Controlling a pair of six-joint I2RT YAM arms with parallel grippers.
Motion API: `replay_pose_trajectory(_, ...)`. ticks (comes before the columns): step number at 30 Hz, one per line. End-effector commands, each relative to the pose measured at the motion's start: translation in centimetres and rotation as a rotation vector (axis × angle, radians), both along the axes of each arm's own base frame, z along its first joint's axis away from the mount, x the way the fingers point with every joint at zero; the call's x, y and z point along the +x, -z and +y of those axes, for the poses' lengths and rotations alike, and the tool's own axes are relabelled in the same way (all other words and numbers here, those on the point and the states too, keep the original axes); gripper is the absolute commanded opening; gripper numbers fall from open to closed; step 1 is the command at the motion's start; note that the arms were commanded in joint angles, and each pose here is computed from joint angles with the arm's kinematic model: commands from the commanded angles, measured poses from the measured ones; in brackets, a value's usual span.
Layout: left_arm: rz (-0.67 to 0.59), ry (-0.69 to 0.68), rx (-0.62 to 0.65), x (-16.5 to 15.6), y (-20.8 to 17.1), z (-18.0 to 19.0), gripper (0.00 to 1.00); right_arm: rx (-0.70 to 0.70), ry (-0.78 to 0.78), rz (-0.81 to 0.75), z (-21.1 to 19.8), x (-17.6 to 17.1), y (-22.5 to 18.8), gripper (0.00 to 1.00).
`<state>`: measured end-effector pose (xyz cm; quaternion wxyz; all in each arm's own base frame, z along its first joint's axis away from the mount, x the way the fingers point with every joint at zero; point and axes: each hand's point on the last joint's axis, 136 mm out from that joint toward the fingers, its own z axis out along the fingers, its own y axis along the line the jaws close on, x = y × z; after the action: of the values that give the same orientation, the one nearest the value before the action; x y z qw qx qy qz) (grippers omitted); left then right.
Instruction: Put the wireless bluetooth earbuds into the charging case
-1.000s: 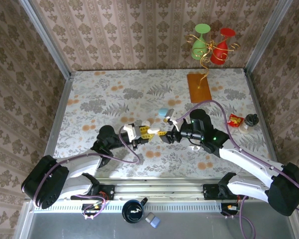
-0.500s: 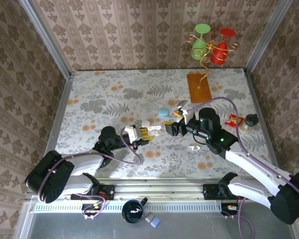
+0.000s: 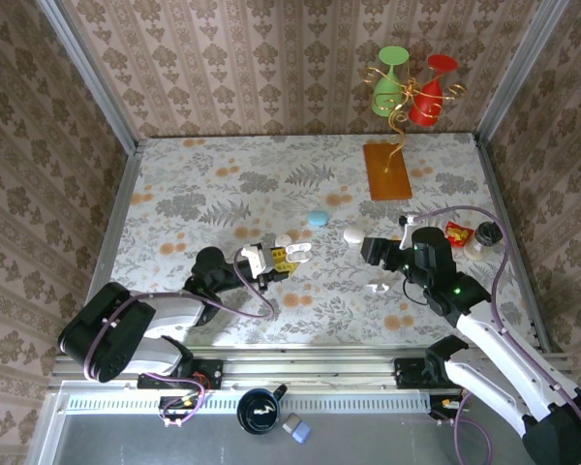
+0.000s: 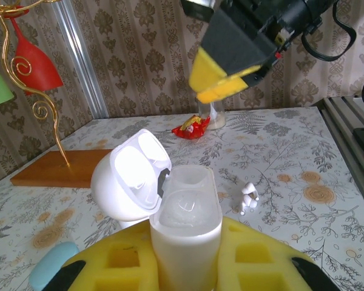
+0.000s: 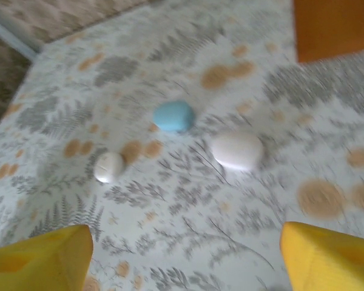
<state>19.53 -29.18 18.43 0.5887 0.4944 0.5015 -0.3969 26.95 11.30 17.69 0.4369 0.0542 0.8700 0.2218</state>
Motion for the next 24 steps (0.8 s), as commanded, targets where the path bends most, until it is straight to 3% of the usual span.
replay_pose_trajectory(1, -0.068, 0.004, -0.018, 0.1, -0.9, -0.1, 0.0, 0.014, 0.181, 0.24, -2.7, -2.4, 4.2, 0.73)
replay_pose_trajectory(4, -0.096, -0.006, -0.012, 0.4, -1.0, -0.1, 0.0, 0.019, 0.258, 0.35, -3.6, -3.2, 6.3, 0.63)
replay_pose_trajectory(8, -0.113, 0.018, 0.011, 0.2, -0.7, -0.3, 0.0, 0.077, 0.24, 0.442, -2.4, -3.6, 8.5, 0.48)
replay_pose_trajectory(24, -0.088, 0.06, 0.06, -0.3, 0.4, -1.1, 0.0, 0.065, 0.167, 0.584, -0.5, -2.7, 13.5, 0.38)
